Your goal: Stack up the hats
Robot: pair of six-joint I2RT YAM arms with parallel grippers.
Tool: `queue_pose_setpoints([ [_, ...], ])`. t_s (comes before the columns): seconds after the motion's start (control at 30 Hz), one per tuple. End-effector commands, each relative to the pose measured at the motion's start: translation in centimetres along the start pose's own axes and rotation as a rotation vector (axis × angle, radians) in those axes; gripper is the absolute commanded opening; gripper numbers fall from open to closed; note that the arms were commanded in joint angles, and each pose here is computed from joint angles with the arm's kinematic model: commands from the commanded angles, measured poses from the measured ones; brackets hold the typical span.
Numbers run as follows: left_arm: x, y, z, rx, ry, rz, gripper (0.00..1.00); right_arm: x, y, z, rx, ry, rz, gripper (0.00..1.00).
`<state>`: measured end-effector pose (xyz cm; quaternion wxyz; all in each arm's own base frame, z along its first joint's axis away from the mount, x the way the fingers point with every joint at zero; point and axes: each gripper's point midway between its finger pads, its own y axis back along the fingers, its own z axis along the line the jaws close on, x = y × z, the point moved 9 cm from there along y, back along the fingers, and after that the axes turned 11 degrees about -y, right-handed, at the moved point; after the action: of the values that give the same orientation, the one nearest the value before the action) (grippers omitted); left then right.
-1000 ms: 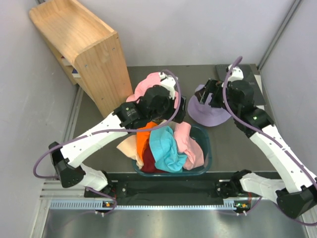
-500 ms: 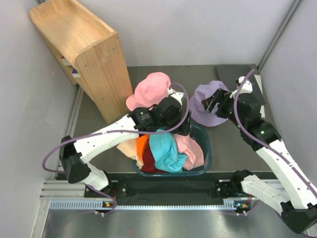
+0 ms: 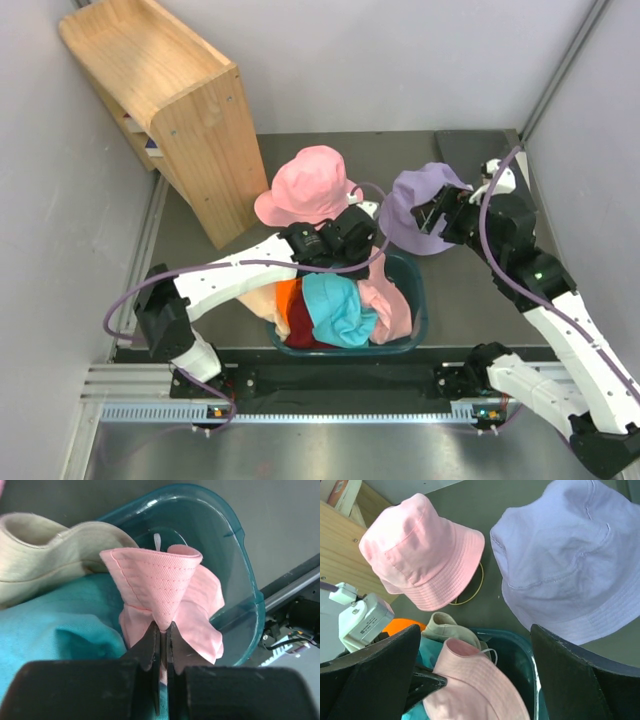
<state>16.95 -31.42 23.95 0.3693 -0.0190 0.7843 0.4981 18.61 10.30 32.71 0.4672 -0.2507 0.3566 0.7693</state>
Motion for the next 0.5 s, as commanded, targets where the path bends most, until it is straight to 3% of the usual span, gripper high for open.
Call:
queue_pose_setpoints([
  [0.0, -2.7, 3.8, 0.0, -0.011, -0.060, -0.182, 0.00, -2.5, 1.8, 2.0, -0.133, 0.104, -0.070, 0.92],
  [0.17, -4.1, 11.0, 0.9, 0.033, -0.223, -0.397, 0.00, -2.3, 2.0, 5.2, -0.441, 0.258, 0.102, 0.92],
  [0.27, -4.7, 15.7, 1.1, 0.116, -0.269, -0.517, 0.00, -3.3, 3.2, 7.6, -0.647, 0.287, 0.117, 0.92],
  [0.47, -5.3, 20.8, 1.2, 0.212, -0.326, -0.499, 0.00, -5.2, 4.8, 12.4, -1.037, 0.300, 0.146, 0.92],
])
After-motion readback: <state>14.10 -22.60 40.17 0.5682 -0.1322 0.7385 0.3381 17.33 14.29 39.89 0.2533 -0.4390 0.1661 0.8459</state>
